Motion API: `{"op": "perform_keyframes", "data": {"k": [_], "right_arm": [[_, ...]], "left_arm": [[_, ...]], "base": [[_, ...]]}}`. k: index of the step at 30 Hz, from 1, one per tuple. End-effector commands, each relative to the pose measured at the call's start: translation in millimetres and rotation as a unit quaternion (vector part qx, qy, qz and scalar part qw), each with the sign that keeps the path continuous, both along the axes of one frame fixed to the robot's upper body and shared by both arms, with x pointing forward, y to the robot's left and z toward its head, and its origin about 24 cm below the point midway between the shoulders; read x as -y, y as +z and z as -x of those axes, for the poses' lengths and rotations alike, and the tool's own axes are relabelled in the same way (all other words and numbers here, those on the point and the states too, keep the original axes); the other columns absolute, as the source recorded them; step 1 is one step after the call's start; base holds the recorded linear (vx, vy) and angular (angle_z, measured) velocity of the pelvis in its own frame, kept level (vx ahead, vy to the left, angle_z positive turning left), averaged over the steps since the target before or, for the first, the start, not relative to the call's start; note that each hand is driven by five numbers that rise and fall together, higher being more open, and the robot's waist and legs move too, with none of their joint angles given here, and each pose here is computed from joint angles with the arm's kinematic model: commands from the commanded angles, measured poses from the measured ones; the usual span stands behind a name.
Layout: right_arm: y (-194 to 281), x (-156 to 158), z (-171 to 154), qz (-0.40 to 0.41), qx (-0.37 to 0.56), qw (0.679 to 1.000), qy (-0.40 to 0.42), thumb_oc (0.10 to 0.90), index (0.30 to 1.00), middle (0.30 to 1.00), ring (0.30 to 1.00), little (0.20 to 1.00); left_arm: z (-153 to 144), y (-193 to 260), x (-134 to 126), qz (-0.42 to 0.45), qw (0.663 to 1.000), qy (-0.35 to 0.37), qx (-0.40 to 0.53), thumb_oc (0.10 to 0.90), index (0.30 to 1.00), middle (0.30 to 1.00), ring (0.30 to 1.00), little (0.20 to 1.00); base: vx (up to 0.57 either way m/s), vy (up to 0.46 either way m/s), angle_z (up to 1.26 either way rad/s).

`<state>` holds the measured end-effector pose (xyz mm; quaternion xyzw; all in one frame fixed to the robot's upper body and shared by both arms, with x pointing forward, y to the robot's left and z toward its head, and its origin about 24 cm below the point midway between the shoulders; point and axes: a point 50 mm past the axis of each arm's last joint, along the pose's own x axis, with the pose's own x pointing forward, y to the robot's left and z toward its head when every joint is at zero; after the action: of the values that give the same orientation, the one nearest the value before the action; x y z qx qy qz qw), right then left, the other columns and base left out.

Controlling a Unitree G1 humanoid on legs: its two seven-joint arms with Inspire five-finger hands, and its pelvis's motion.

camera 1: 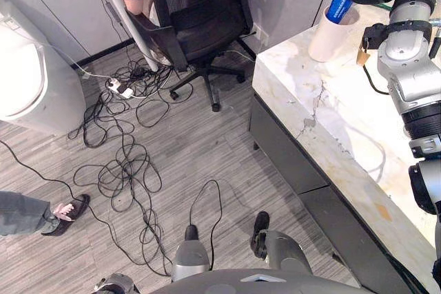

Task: Organize the bathroom.

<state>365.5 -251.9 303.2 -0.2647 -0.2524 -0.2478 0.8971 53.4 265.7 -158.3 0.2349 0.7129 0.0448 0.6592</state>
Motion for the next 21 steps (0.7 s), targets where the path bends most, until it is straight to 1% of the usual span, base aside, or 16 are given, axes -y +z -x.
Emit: {"op": "perform_keyframes", "data": {"k": [1, 8, 12, 21], "right_arm": [[54.4, -12.5, 13.0, 0.006, 0.108, 0.994, 0.027, 0.8, 0.9, 0.9, 0.9, 0.9], [37.0, -9.0, 7.3, 0.014, 0.066, 0.997, 0.029, 0.8, 0.9, 0.9, 0.9, 0.9], [27.1, -12.9, 3.3, 0.013, 0.043, 0.998, 0.042, 0.8, 0.9, 0.9, 0.9, 0.9], [20.4, -22.3, -0.6, 0.011, 0.032, 0.998, 0.056, 0.8, 0.9, 0.9, 0.9, 0.9]], "left_arm": [[42.2, 13.7, -43.0, -0.071, 0.992, -0.048, -0.095, 0.8, 0.9, 0.9, 0.9, 0.9], [41.8, 13.4, -43.1, -0.065, 0.989, -0.079, -0.102, 0.8, 0.9, 0.9, 0.9, 0.9], [38.3, 12.6, -41.0, -0.062, 0.99, -0.078, -0.097, 0.8, 0.9, 0.9, 0.9, 0.9], [29.2, 12.2, -38.6, -0.064, 0.991, -0.075, -0.089, 0.8, 0.9, 0.9, 0.9, 0.9]], "base": [[0.01, 0.028, -0.07], [0.01, 0.04, -0.12], [0.01, 0.024, -0.05], [-0.02, 0.001, 0.02]]}}
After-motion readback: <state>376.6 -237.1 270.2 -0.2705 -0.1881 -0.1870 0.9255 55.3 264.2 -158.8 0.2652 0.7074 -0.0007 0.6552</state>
